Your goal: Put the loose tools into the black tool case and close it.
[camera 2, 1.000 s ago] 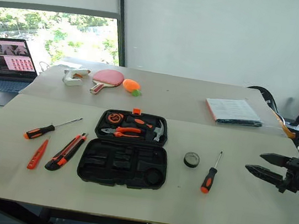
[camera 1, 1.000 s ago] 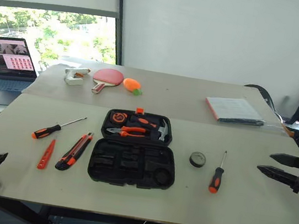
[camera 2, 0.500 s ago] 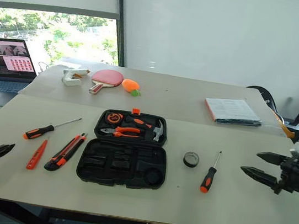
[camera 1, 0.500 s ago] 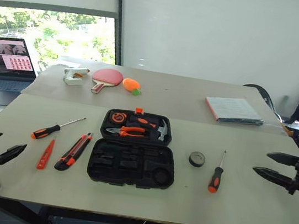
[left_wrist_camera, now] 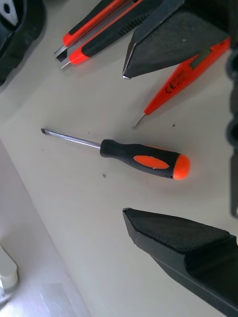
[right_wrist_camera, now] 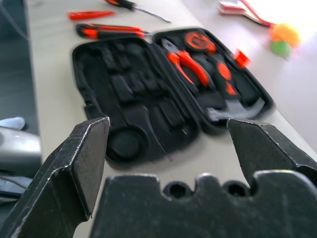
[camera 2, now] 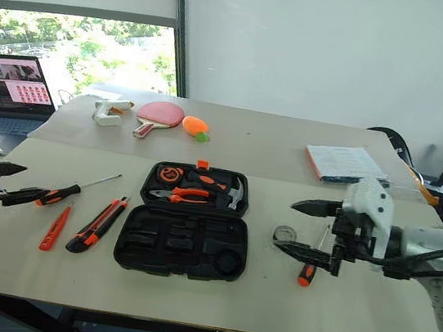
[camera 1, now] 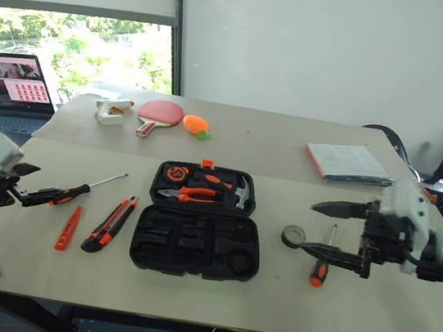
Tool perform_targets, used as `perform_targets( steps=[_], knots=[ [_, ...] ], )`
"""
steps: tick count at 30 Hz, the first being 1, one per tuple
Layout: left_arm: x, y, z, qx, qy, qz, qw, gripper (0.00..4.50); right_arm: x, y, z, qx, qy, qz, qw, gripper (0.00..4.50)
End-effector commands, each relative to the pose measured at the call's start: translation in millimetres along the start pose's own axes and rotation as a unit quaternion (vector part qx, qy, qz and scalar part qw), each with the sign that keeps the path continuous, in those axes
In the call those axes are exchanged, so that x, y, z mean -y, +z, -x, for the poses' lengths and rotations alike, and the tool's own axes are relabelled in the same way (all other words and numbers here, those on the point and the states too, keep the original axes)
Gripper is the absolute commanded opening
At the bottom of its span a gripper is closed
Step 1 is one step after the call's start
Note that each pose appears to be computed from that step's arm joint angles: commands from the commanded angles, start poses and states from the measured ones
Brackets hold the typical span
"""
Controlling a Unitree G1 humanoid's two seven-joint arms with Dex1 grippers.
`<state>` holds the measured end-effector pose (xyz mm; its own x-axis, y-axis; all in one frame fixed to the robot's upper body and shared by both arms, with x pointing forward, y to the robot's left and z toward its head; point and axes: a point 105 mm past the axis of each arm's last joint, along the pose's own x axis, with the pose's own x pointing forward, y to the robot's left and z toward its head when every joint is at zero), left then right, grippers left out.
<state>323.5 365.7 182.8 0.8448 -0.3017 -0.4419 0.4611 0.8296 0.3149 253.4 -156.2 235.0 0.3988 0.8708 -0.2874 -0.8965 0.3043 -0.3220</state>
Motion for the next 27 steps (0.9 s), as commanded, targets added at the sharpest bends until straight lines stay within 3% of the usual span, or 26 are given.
perform_targets(
  steps=[1,7,8,9,16,19,22,26,27],
  knots=[
    [-11,-2,-11,-0.04,-0.01,-0.045,0.998,4.5,-9,17,-8,0.018,0.019,0.025,0.999,4.42],
    [-20,-14,-19,-0.077,-0.011,-0.061,0.995,4.5,-15,23,-10,0.022,0.017,0.03,0.999,4.42],
    [-19,-18,-21,-0.085,-0.016,-0.066,0.994,4.09,-16,23,-9,0.023,0.017,0.03,0.999,4.5],
    [-17,-21,-23,-0.093,-0.02,-0.069,0.993,3.99,-17,24,-9,0.024,0.017,0.029,0.999,4.5],
    [-12,-29,-39,-0.117,-0.022,-0.076,0.99,3.99,-18,27,-7,0.029,0.009,0.025,0.999,4.5],
    [-10,-31,-44,-0.124,-0.02,-0.078,0.989,3.31,-19,28,-6,0.032,0.007,0.021,0.999,4.5],
    [-8,-34,-48,-0.135,-0.021,-0.079,0.988,2.2,-20,29,-6,0.033,0.006,0.019,0.999,4.5],
    [-5,-37,-53,-0.14,-0.024,-0.076,0.987,2.2,-20,31,-6,0.04,0.003,0.015,0.999,4.5],
    [-4,-37,-53,-0.137,-0.024,-0.073,0.988,1.96,-20,31,-6,0.041,0.002,0.014,0.999,4.5]
  ],
)
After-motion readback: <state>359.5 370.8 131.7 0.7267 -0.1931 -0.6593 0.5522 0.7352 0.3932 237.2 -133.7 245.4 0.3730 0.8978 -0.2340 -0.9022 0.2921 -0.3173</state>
